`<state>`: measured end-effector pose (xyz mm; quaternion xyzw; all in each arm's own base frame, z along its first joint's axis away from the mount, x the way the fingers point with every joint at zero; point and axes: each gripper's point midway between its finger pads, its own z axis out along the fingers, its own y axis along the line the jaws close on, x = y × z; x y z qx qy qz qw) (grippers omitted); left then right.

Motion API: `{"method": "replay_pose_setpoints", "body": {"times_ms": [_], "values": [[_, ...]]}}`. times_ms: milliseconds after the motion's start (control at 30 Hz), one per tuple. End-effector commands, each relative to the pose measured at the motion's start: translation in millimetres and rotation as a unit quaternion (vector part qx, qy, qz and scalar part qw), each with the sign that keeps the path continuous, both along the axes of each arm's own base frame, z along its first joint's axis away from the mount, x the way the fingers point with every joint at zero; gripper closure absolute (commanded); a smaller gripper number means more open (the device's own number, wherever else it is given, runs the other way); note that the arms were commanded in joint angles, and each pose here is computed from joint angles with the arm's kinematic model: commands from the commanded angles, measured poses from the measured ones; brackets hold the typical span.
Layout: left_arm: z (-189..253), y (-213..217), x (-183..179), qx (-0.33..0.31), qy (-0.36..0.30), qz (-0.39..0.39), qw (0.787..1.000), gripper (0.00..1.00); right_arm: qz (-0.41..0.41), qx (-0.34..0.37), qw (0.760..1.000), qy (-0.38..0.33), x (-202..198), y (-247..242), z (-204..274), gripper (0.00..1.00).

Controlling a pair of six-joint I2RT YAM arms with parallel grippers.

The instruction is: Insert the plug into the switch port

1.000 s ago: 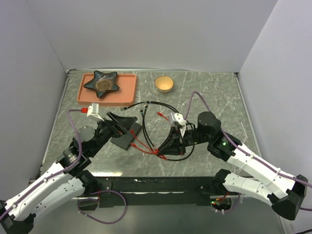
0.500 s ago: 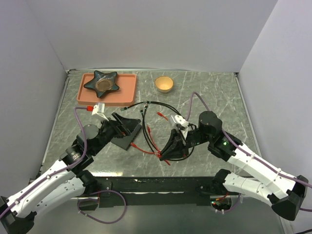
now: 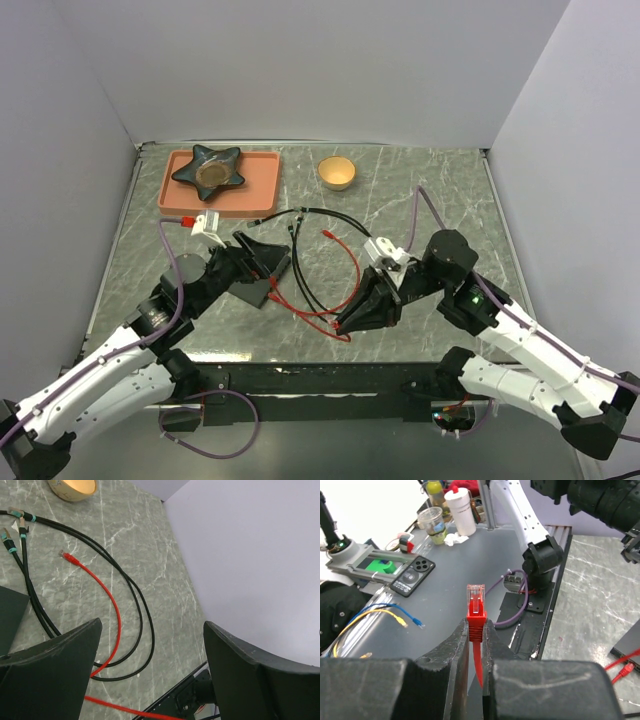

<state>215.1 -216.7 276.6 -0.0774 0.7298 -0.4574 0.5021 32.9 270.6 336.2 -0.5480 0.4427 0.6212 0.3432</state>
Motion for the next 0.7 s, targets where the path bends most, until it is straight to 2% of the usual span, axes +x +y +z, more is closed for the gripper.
{"method": "replay_pose_setpoints", "body": {"times_ms": [0, 100, 167, 200, 300, 433, 667], "values": [[5, -1, 1, 0.004, -0.012, -0.004, 1.0, 0.12, -0.054, 0.013, 0.998, -0.023, 17, 4, 16, 1.0], [5, 1, 1, 0.004, -0.011, 0.002, 1.0, 0.12, -0.171, -0.011, 0.985, -0.026, 52, 5, 16, 1.0], [3, 3, 1, 0.007, -0.009, 0.005, 1.0, 0.12, -0.249, -0.03, 0.968, -0.024, 76, -2, 15, 1.0], [3, 4, 1, 0.006, -0.008, 0.008, 1.0, 0.12, -0.313, -0.037, 0.949, -0.028, 97, -7, 15, 1.0], [1, 5, 1, 0.007, -0.005, 0.011, 1.0, 0.12, -0.402, -0.057, 0.913, -0.029, 126, -22, 12, 1.0], [-1, 5, 2, 0.007, 0.0, 0.013, 1.0, 0.12, -0.453, -0.087, 0.887, -0.032, 143, -28, -1, 1.0], [-12, -1, 12, 0.019, 0.016, 0.021, 0.999, 0.12, -0.479, -0.128, 0.867, -0.041, 157, -27, -25, 1.0]]}}
